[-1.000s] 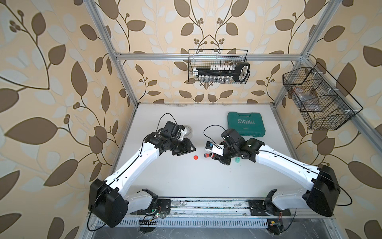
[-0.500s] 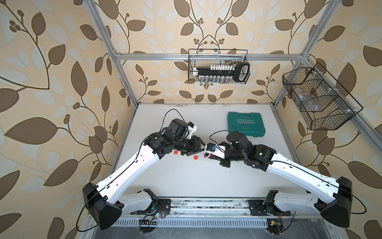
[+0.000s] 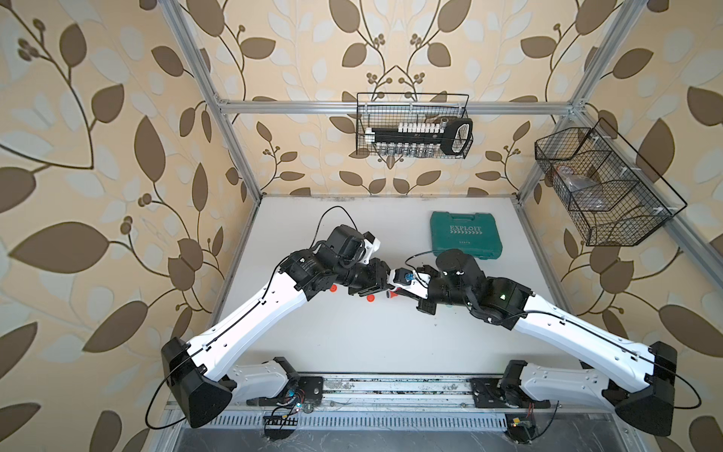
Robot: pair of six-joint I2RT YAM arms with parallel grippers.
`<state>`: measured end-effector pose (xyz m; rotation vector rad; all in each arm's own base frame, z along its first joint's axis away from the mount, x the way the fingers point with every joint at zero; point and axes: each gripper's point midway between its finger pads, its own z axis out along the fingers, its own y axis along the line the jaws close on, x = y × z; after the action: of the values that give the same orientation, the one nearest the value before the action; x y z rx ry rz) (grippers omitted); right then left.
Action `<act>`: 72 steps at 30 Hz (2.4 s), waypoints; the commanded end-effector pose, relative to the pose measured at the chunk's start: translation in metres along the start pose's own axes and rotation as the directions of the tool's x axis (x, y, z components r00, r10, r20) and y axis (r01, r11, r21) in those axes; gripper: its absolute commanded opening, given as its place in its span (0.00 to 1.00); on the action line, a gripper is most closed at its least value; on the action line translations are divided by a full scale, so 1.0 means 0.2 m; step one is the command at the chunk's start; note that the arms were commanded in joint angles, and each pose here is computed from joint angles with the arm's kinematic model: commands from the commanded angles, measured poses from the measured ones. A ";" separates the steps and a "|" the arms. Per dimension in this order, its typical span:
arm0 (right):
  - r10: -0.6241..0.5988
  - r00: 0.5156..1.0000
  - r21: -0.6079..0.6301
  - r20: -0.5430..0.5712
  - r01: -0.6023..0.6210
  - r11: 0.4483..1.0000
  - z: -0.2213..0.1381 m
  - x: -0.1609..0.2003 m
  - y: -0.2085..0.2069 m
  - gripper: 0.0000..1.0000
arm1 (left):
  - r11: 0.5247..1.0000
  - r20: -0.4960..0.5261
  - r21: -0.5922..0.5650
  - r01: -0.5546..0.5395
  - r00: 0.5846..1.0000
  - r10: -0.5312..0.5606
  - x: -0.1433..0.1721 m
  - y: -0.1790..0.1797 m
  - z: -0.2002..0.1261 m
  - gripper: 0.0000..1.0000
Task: Close the stamp cap
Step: Pick up the stamp from the center of the board.
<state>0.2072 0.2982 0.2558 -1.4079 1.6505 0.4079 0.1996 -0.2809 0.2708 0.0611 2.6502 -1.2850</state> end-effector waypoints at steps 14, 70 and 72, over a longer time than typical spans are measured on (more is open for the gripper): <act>-0.020 0.997 0.068 0.068 0.016 0.998 -0.04 -0.09 -0.03 0.03 | 1.000 0.004 0.028 -0.008 1.000 0.008 0.00 -0.09 0.00 0.39; 0.010 0.849 0.112 0.529 -0.081 0.990 -0.63 -0.53 0.00 0.53 | 0.908 0.137 0.386 -0.164 0.983 0.120 0.03 -0.69 -0.49 0.17; 0.010 0.795 0.106 0.606 -0.093 0.990 -0.74 -0.59 0.00 0.57 | 0.878 0.146 0.437 -0.193 0.979 0.142 0.05 -0.76 -0.57 0.17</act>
<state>0.1554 0.2647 0.4018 -1.0526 1.2559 0.5715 0.1740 -0.2896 0.4047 0.1384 2.3205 -1.6163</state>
